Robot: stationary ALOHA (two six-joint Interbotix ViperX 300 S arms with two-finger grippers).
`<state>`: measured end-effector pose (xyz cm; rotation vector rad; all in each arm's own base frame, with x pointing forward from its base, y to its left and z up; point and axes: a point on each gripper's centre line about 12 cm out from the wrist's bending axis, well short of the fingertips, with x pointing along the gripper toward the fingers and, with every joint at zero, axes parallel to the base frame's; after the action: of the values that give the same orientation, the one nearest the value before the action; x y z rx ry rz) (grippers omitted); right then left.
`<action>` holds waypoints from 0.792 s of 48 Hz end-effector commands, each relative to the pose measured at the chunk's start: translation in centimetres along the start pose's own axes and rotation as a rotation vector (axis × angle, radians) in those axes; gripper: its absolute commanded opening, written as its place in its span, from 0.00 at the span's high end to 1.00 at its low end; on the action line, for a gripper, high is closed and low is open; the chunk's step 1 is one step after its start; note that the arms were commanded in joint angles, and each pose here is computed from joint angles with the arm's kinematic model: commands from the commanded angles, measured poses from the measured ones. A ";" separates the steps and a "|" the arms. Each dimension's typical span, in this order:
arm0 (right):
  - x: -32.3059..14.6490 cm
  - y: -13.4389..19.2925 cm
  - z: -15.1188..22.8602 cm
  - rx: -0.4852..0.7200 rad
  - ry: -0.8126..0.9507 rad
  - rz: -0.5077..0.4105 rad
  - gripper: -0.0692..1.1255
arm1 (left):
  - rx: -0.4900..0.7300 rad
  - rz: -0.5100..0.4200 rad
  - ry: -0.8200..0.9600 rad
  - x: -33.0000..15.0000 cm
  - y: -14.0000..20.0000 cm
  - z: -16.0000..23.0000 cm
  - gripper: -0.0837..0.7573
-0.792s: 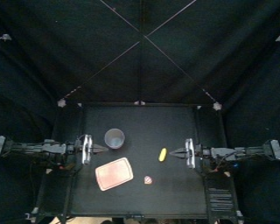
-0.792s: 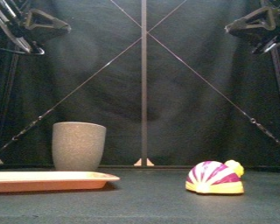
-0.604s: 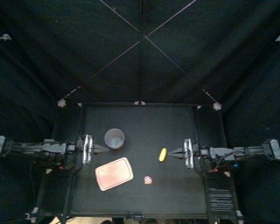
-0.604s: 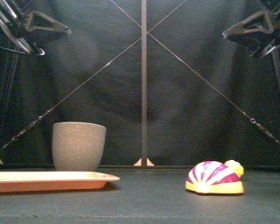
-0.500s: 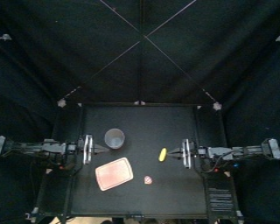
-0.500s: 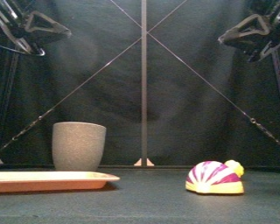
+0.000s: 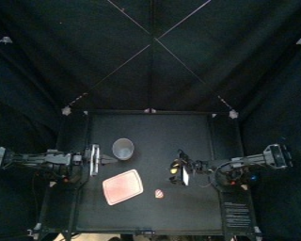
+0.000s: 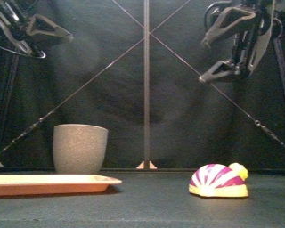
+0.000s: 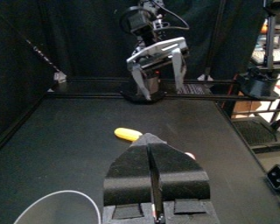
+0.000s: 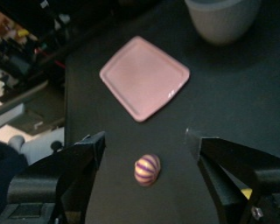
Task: Pick the onion then place it on the pink plate
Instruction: Pick the onion
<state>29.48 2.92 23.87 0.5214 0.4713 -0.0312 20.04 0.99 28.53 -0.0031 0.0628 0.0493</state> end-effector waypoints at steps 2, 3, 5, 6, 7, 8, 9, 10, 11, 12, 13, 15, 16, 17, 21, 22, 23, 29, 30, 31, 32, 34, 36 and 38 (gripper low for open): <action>1.7 1.5 -1.3 0.086 0.150 0.008 0.07 | 0.002 0.021 -0.009 0.1 0.4 0.4 0.72; 2.1 1.6 -1.6 0.104 0.174 0.006 0.07 | 0.002 0.024 -0.008 0.1 0.5 0.3 0.72; 2.8 1.7 -2.3 0.144 0.224 -0.001 0.07 | 0.002 0.035 -0.002 0.1 0.7 0.1 0.72; 3.2 1.8 -2.6 0.166 0.247 -0.005 0.07 | 0.002 0.039 0.002 0.1 0.8 -0.1 0.72; 3.5 1.9 -2.8 0.186 0.267 -0.007 0.07 | 0.002 0.044 0.003 0.0 0.9 -0.1 0.72; 3.9 2.0 -3.0 0.205 0.288 -0.013 0.07 | 0.001 0.050 0.008 0.0 1.0 -0.3 0.72; 4.4 2.1 -3.2 0.218 0.306 -0.016 0.07 | 0.003 0.053 0.008 0.0 1.1 -0.3 0.72; 4.8 2.2 -3.4 0.230 0.326 -0.018 0.07 | 0.000 0.059 0.012 0.0 1.2 -0.5 0.72; 5.2 2.3 -3.6 0.242 0.345 -0.022 0.07 | 0.000 0.063 0.014 0.0 1.3 -0.6 0.72; 5.7 2.4 -3.8 0.247 0.363 -0.025 0.07 | 0.001 0.065 0.017 0.0 1.3 -0.6 0.72; 6.1 2.4 -4.0 0.249 0.382 -0.030 0.07 | 0.001 0.068 0.020 -0.1 1.4 -0.8 0.72; 7.0 2.6 -4.2 0.246 0.413 -0.035 0.07 | 0.001 0.073 0.023 -0.1 1.5 -0.8 0.72; 7.6 2.7 -4.5 0.244 0.441 -0.041 0.07 | 0.000 0.075 0.026 -0.1 1.5 -0.9 0.72; 8.1 2.7 -4.5 0.245 0.455 -0.044 0.07 | 0.000 0.076 0.029 -0.1 1.5 -1.0 0.72; 9.8 3.0 -4.7 0.244 0.504 -0.053 0.07 | -0.001 0.084 0.042 -0.1 1.7 -1.2 0.72; 10.3 3.0 -4.7 0.243 0.510 -0.055 0.07 | -0.001 0.087 0.045 -0.1 1.7 -1.2 0.72; 10.8 3.0 -4.7 0.240 0.518 -0.058 0.08 | 0.000 0.087 0.048 -0.1 1.7 -1.3 0.72; 12.9 3.0 -4.9 0.190 0.569 -0.072 0.08 | 0.001 0.088 0.068 -0.1 1.8 -1.5 0.72; 13.0 3.0 -5.0 0.186 0.581 -0.078 0.08 | 0.000 0.088 0.072 -0.1 1.8 -1.6 0.72; 13.2 2.9 -5.1 0.187 0.592 -0.085 0.08 | 0.002 0.088 0.074 -0.2 1.8 -1.6 0.72; 13.2 2.9 -5.2 0.188 0.605 -0.092 0.08 | 0.000 0.088 0.077 -0.2 1.8 -1.6 0.72; 13.2 2.7 -5.2 0.192 0.627 -0.111 0.08 | 0.000 0.088 0.082 -0.2 1.8 -1.7 0.72; 13.2 2.3 -5.3 0.191 0.651 -0.139 0.08 | 0.000 0.088 0.083 -0.2 1.8 -1.7 0.72; 13.0 1.9 -5.5 0.186 0.676 -0.181 0.08 | -0.002 0.088 0.086 -0.2 1.8 -1.7 0.72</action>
<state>38.83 8.79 13.68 0.6944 1.1738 -0.0551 19.52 2.65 26.32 -0.0062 0.1596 0.1342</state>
